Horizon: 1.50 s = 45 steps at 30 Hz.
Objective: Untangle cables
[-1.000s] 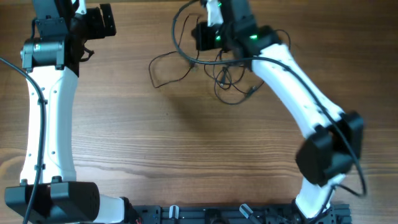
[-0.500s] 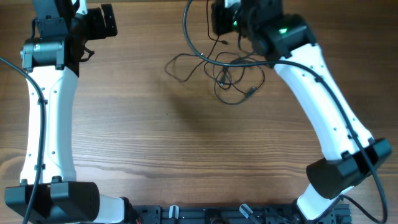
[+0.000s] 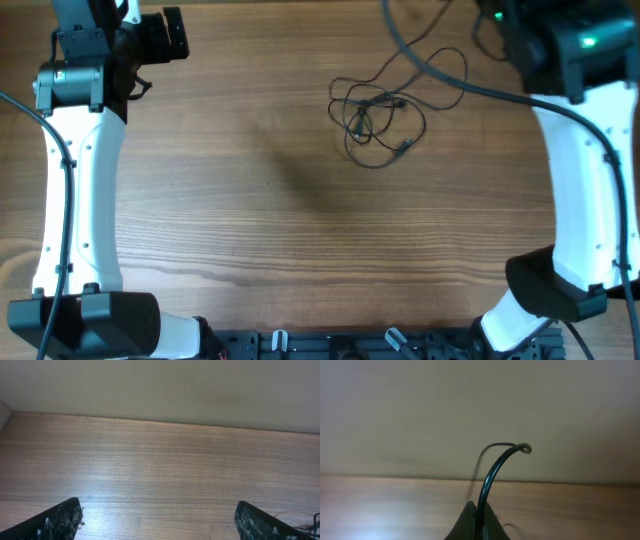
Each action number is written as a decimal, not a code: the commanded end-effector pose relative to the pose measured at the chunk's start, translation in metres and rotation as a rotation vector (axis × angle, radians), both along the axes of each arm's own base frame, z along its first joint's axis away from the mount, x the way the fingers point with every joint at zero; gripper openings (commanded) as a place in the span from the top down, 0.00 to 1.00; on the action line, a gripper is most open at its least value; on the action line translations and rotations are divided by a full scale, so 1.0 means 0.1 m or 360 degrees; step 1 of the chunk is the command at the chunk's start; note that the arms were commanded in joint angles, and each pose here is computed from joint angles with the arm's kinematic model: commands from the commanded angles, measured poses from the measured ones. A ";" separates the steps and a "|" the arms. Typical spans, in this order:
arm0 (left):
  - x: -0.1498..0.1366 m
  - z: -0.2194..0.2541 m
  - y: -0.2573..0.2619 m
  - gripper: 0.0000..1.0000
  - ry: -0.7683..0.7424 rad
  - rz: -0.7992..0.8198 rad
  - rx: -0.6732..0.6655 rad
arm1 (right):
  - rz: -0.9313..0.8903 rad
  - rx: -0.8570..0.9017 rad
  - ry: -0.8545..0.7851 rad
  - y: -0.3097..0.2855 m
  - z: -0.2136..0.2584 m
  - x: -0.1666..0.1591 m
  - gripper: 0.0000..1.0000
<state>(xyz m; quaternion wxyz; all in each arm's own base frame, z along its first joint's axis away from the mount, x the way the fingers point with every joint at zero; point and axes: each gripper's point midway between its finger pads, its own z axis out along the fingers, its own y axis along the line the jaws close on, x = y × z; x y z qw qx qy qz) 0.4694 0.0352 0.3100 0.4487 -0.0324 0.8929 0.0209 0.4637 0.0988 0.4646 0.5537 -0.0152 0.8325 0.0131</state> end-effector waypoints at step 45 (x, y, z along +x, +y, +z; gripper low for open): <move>-0.05 0.09 -0.01 0.00 -0.0035 -0.0009 -0.0012 | -0.1240 0.0049 0.0230 -3.15 -0.84 0.12 0.96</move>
